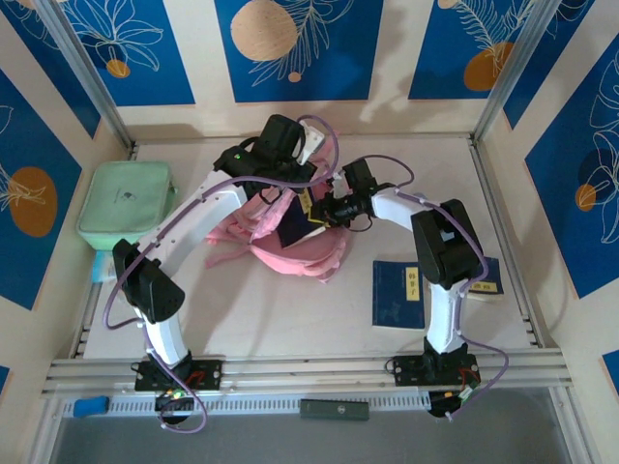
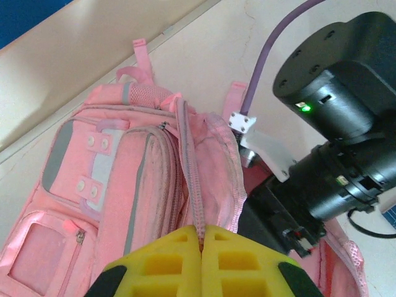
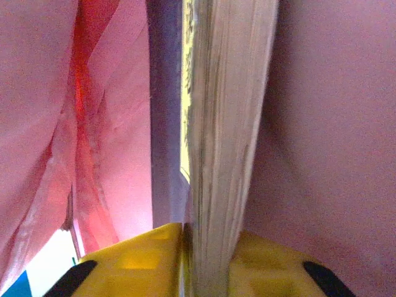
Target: Pack books, pencil case, and school supplies into a backpack
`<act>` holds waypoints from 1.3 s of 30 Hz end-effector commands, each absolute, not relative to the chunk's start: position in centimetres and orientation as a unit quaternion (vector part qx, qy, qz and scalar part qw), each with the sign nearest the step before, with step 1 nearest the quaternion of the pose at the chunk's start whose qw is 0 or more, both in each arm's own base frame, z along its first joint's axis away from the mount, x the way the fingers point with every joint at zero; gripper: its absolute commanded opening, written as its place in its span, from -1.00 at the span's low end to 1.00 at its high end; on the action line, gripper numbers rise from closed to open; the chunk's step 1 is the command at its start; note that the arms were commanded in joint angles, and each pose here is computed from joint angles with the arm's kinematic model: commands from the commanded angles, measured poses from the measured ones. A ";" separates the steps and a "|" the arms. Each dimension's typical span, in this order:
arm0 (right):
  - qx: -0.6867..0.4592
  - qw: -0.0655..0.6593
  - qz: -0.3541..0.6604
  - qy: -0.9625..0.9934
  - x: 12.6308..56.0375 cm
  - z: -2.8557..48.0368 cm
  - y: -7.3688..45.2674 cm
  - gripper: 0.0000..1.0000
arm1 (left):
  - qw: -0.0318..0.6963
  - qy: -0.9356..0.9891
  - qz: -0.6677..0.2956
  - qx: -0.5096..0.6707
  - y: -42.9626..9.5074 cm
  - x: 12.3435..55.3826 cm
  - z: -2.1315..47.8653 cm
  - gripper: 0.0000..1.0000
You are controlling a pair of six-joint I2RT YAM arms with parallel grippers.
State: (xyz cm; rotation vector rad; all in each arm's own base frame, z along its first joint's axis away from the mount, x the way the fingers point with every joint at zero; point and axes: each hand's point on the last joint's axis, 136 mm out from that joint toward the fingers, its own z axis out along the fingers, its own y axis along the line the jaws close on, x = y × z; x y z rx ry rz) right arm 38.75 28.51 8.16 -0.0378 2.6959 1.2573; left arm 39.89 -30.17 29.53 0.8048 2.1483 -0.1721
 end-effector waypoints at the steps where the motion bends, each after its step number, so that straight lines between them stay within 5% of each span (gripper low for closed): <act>1: -0.039 0.077 0.446 0.891 37.0 9.3 28.6 -0.93 | 0.476 0.818 -0.087 0.312 -30.8 40.6 34.7 -1.00; 12: -0.078 0.118 0.534 0.833 35.9 14.4 29.5 -1.00 | 0.454 0.803 -0.131 0.364 -31.9 38.3 34.7 -1.00; 21: -0.071 0.115 0.512 0.848 40.6 11.6 32.6 -0.99 | 0.465 0.793 -0.151 0.363 -32.0 37.5 36.0 -1.00; 24: -0.060 0.126 0.488 0.862 41.7 9.9 32.4 -0.74 | 0.471 0.800 -0.128 0.349 -31.1 38.0 35.9 -1.00; 27: -0.039 0.134 0.475 0.869 42.7 8.7 31.1 -0.24 | 0.475 0.804 -0.114 0.340 -30.7 38.4 35.8 -1.00; 32: -0.036 0.157 0.424 0.891 41.4 9.9 28.8 0.16 | 0.473 0.808 -0.095 0.339 -30.2 39.1 35.1 -1.00; 36: 0.002 0.137 0.326 0.935 38.3 8.6 25.8 0.29 | 0.472 0.809 -0.098 0.338 -30.4 39.3 34.8 -1.00; 39: 0.042 0.097 0.292 0.951 36.3 6.8 24.6 0.20 | 0.473 0.807 -0.103 0.338 -30.6 39.3 34.6 -1.00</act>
